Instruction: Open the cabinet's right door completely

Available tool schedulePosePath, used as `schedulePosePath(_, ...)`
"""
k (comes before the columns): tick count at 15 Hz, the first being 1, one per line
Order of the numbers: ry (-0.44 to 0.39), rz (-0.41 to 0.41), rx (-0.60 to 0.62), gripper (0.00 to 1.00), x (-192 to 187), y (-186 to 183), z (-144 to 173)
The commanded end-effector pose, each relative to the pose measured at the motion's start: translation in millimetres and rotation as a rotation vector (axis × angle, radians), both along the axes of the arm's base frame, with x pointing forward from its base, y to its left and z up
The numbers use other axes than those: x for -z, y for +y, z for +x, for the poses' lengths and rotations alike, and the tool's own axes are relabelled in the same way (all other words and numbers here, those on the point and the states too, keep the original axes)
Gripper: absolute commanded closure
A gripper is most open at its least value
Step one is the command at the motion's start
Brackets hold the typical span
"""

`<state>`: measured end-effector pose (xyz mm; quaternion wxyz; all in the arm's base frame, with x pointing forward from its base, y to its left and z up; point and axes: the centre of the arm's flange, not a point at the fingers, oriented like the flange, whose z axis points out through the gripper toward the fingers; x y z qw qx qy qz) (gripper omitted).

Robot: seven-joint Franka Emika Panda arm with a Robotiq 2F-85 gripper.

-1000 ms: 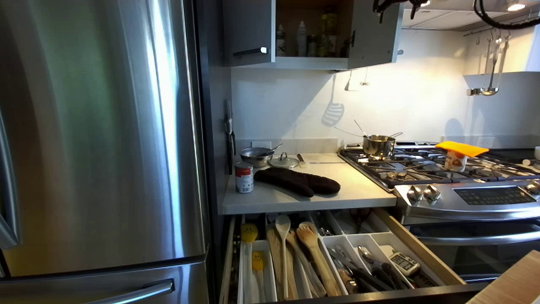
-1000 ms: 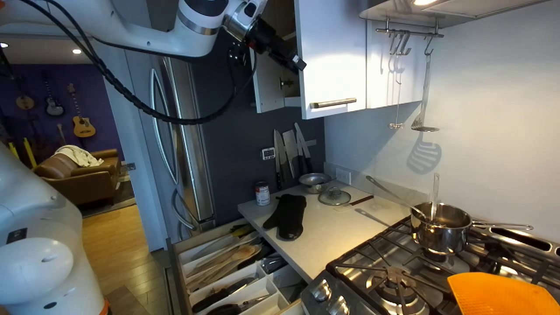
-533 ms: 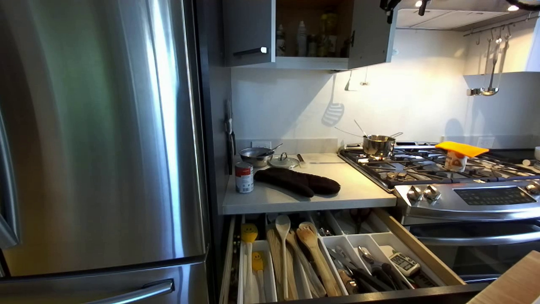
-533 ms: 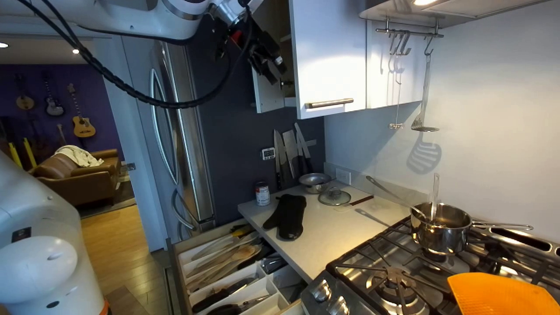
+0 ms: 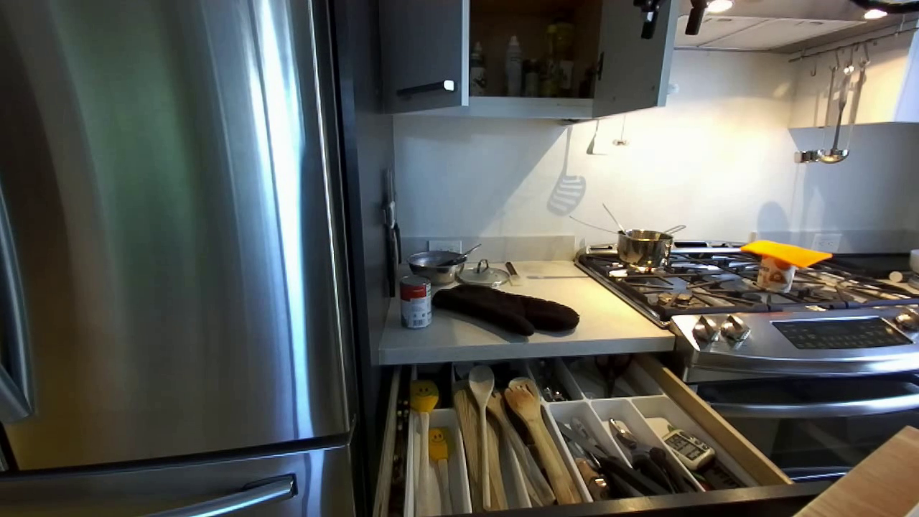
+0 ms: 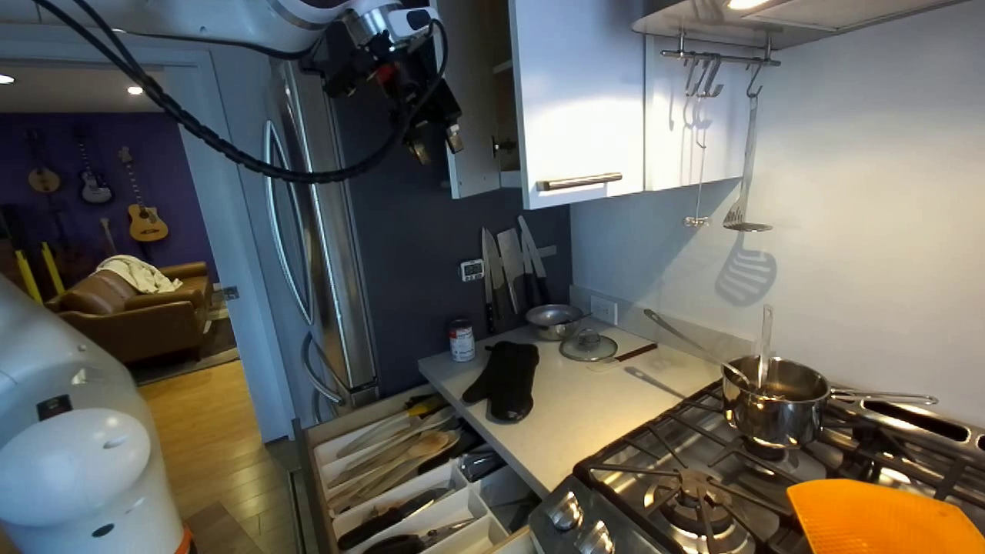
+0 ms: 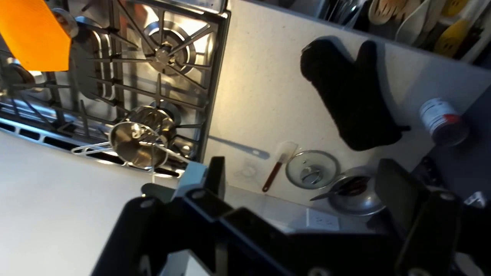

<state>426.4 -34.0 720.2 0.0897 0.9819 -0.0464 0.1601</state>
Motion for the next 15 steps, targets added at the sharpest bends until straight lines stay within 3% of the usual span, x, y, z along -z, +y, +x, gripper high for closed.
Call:
schedulePosePath(1, 0.129, 0.059, -0.141, 0.0, 18, 20, -3)
schedulePosePath(10, 0.263, 0.07, -0.111, 0.0, 136, 32, 35)
schedulePosePath(15, 0.269, 0.119, -0.094, 0.0, 199, 32, 40)
